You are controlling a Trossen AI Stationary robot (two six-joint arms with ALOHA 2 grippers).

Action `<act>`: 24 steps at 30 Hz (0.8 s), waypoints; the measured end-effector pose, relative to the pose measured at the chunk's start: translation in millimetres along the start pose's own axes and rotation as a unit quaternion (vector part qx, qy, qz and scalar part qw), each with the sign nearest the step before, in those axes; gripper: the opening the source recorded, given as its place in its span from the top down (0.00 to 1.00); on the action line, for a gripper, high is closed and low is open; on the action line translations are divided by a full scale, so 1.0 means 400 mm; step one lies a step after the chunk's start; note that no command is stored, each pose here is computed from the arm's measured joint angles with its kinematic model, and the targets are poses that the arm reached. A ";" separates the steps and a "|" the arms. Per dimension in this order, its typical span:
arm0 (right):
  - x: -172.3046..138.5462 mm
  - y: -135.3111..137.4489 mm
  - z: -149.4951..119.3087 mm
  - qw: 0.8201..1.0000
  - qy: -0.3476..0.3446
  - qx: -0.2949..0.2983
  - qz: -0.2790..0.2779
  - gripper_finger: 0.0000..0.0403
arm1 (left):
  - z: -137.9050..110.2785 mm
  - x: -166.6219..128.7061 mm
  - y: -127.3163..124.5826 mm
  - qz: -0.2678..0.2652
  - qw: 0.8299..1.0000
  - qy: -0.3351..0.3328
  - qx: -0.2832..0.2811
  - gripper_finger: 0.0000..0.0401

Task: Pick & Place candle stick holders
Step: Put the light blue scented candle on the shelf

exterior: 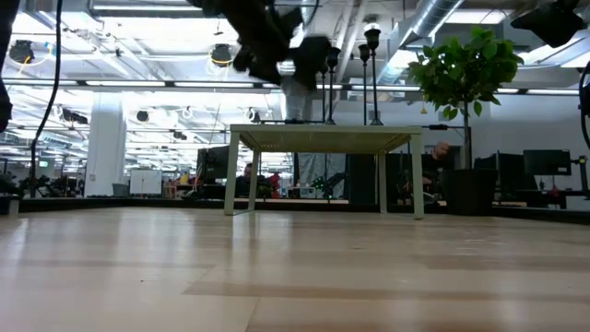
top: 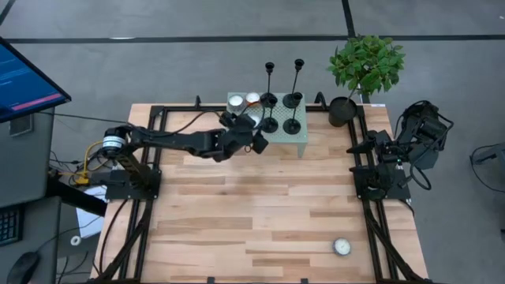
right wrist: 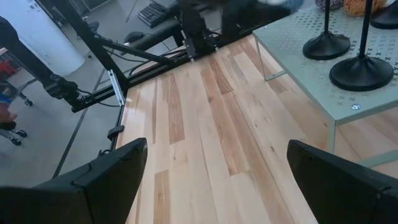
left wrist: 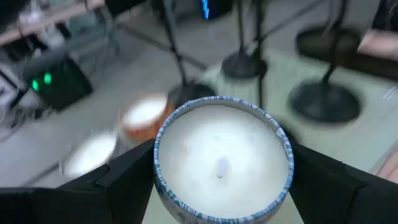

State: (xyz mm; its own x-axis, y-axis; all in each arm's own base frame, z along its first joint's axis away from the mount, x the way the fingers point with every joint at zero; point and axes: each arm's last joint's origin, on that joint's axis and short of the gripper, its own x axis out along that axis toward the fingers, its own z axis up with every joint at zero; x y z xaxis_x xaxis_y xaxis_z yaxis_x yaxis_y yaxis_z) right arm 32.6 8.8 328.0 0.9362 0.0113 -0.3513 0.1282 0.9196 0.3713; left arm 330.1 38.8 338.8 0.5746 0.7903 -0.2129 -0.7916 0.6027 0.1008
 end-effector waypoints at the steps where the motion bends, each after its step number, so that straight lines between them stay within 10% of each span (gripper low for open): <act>1: 0.000 0.000 0.000 1.000 0.000 0.000 0.000 0.07 | -0.008 0.005 0.004 0.003 1.000 0.012 0.003 0.21; 24: 0.000 -0.005 -0.004 1.000 0.005 -0.016 -0.007 0.07 | -0.094 0.038 0.014 0.021 0.997 0.015 -0.073 0.21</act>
State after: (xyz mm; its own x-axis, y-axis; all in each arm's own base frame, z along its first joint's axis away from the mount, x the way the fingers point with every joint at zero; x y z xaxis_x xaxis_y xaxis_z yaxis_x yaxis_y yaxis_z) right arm 31.9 7.7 326.1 0.9309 0.0032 -0.3654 0.1301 0.9316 0.3395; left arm 326.6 50.3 299.7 0.5352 0.8098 -0.2404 -0.8382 0.5445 -0.0319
